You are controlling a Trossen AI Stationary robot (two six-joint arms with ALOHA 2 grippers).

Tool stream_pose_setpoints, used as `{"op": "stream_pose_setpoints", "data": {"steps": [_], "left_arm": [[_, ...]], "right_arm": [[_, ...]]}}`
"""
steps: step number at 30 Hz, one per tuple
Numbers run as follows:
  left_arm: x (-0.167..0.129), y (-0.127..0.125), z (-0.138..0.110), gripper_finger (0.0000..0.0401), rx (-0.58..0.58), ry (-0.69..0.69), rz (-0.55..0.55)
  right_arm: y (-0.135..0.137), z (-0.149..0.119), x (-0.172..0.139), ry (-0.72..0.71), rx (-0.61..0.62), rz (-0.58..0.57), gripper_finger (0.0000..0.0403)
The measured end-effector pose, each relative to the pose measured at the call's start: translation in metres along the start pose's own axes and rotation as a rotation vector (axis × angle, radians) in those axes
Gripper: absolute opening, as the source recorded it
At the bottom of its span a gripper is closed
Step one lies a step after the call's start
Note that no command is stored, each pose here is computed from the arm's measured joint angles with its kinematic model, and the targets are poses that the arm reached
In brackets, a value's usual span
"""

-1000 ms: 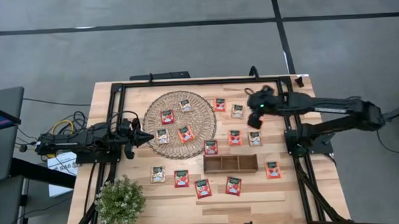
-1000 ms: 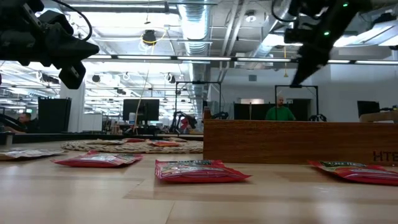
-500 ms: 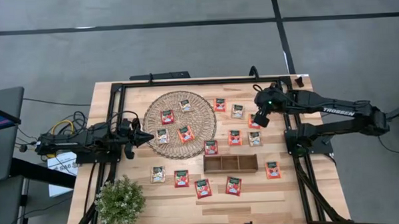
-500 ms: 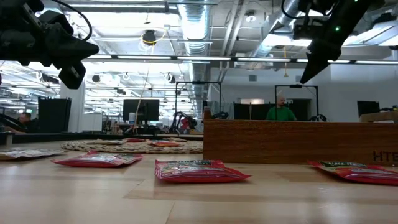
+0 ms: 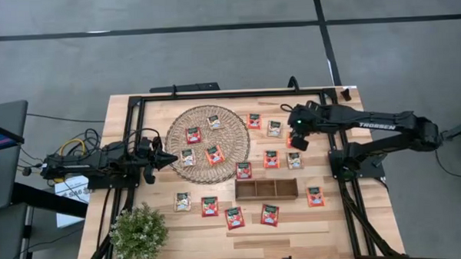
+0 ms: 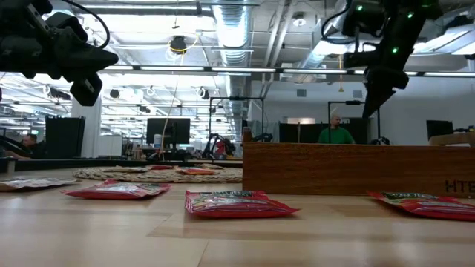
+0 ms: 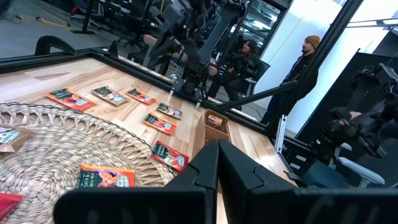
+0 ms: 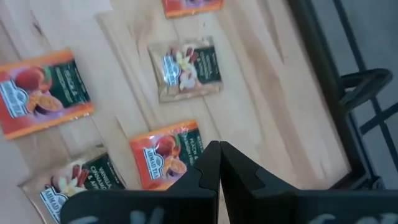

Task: Pick & Place Tea
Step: Put the orange tea bag into the right section of the wooden organizer

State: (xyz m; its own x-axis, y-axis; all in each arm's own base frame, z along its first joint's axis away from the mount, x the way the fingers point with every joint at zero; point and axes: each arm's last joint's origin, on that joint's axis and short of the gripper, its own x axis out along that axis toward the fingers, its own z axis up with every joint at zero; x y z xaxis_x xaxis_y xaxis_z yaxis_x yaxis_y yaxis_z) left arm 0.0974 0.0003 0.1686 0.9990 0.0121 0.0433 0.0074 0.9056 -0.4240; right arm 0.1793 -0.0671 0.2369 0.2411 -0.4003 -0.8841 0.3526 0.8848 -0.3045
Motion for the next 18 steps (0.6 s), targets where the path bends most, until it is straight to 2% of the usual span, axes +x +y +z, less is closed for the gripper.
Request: {"op": "stream_pose_setpoints", "data": {"steps": [6, 9, 18], "left_arm": [[0.000, 0.000, 0.000, 0.0000, 0.000, 0.000, 0.000], [0.000, 0.000, 0.000, 0.0000, 0.000, -0.001, 0.000], [0.000, -0.001, 0.002, 0.0000, -0.001, -0.026, -0.012]], "right_arm": [[0.001, 0.004, 0.019, 0.089, -0.005, -0.001, 0.0000], [-0.002, 0.005, 0.027, 0.128, 0.010, -0.005, 0.0013], [-0.014, 0.004, 0.037, 0.171, 0.073, 0.025, 0.0137]]}}
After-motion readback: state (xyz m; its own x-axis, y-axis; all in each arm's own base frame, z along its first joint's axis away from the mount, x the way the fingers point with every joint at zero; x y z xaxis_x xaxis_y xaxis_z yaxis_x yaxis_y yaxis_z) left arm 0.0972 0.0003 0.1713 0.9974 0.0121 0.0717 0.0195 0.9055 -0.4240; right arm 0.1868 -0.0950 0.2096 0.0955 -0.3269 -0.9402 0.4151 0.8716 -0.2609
